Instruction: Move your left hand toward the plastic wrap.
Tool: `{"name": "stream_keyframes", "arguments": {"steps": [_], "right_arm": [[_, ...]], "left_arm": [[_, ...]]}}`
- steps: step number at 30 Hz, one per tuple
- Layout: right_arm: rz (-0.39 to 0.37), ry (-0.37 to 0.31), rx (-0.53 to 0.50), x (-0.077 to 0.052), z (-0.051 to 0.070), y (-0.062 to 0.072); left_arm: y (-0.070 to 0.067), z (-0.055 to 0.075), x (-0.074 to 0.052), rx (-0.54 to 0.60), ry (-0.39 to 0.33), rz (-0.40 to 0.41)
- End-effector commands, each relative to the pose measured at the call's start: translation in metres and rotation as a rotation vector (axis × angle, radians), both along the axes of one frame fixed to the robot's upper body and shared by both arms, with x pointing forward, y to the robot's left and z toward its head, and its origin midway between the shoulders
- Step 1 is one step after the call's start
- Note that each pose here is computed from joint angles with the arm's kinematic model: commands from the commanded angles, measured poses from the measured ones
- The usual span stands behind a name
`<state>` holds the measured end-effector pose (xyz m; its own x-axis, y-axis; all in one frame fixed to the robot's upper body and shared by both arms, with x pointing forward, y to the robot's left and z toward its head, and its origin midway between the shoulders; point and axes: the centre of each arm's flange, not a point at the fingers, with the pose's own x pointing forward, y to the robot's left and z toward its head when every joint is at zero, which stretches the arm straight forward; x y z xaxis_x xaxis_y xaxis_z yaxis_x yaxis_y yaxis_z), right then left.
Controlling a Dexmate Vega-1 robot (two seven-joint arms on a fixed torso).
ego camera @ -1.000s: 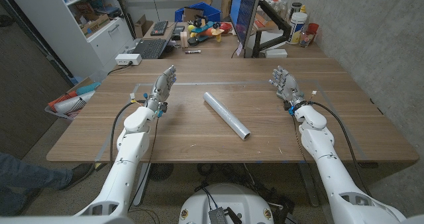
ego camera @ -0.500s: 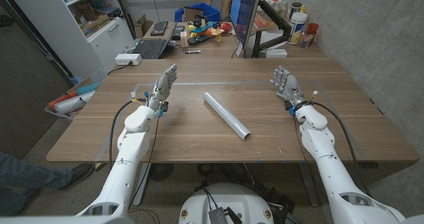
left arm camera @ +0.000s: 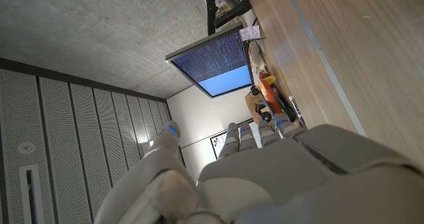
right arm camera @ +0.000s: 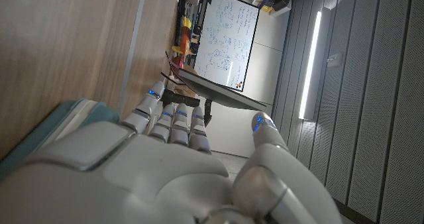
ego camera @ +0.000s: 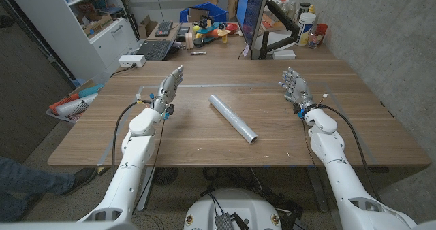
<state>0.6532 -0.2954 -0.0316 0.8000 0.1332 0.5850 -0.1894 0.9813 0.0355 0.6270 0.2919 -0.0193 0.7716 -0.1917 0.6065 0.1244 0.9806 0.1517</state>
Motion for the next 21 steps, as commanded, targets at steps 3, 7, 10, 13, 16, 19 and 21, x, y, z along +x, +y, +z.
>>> {"name": "stream_keyframes", "arguments": {"steps": [3, 7, 10, 13, 16, 19, 21], "right_arm": [[0.001, -0.003, 0.001, 0.0010, 0.0008, 0.0039], [0.001, -0.005, 0.002, 0.0007, 0.0009, 0.0045], [0.001, -0.005, 0.004, 0.0009, 0.0007, 0.0046], [0.001, -0.006, 0.005, 0.0012, 0.0007, 0.0049], [0.002, -0.008, 0.007, 0.0018, 0.0010, 0.0051], [0.004, -0.010, 0.008, 0.0025, 0.0016, 0.0056], [0.006, -0.012, 0.008, 0.0029, 0.0021, 0.0061]], "left_arm": [[-0.0056, 0.0015, -0.0008, 0.031, -0.008, -0.012], [-0.0076, 0.0021, -0.0013, 0.038, -0.009, -0.019], [-0.0085, 0.0020, -0.0014, 0.041, -0.009, -0.023], [-0.0097, 0.0019, -0.0021, 0.047, -0.010, -0.023], [-0.0114, 0.0021, -0.0035, 0.058, -0.012, -0.024], [-0.0134, 0.0021, -0.0052, 0.067, -0.016, -0.028], [-0.0148, 0.0021, -0.0064, 0.069, -0.019, -0.031]]}}
